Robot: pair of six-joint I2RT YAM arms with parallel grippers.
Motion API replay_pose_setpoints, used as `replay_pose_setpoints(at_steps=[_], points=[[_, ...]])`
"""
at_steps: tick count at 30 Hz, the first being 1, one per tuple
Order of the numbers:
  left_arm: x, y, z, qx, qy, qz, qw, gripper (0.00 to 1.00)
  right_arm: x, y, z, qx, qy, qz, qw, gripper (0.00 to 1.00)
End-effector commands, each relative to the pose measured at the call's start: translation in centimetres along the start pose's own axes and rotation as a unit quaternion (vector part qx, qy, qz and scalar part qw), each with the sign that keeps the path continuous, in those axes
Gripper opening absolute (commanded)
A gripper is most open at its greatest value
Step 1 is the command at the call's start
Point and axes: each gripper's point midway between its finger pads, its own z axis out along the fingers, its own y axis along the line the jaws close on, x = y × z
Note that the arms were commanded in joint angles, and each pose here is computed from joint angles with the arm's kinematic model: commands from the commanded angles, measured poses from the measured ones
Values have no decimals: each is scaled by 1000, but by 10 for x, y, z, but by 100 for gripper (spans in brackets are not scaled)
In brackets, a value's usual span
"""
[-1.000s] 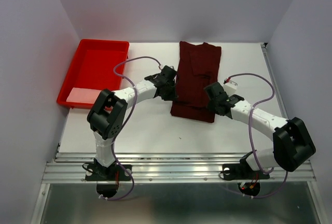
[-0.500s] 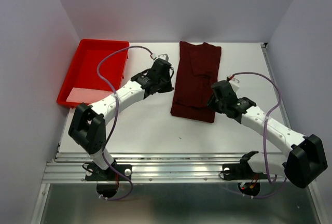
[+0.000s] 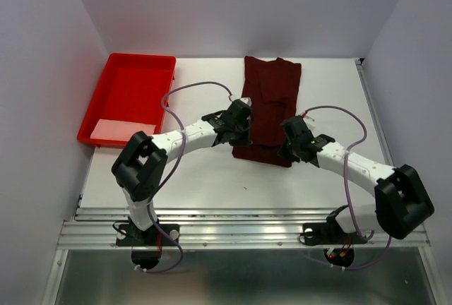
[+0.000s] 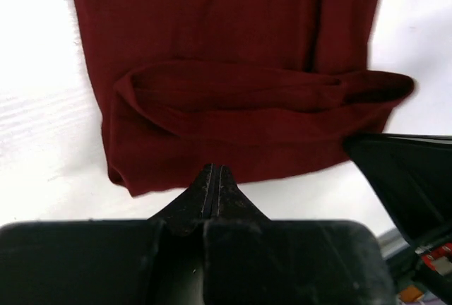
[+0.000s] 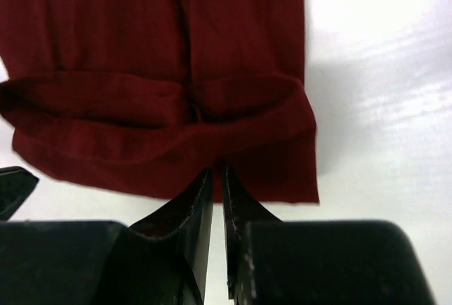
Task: Roll the t-shirts
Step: Roll the T-shirt to the center of the board.
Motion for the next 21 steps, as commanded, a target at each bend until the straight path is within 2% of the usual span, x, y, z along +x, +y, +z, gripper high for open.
replay_pose_setpoints(at_steps=[1,5,11,15,21], points=[[-16,8,14,-13,-16,14,1000,0,-27,20,14,-7,-30,-26,999,16],[-16,38,27,-61,-17,12,998,0,-28,12,45,14,-12,-33,999,15],[-22,65,23,-102,-29,8,994,0,-19,13,65,24,17,-63,998,12],[-35,66,5,-117,-58,10,991,0,-27,25,44,-8,9,-59,998,11],[-40,36,-18,-64,-69,3,996,0,-45,53,6,-78,-8,-57,995,12]])
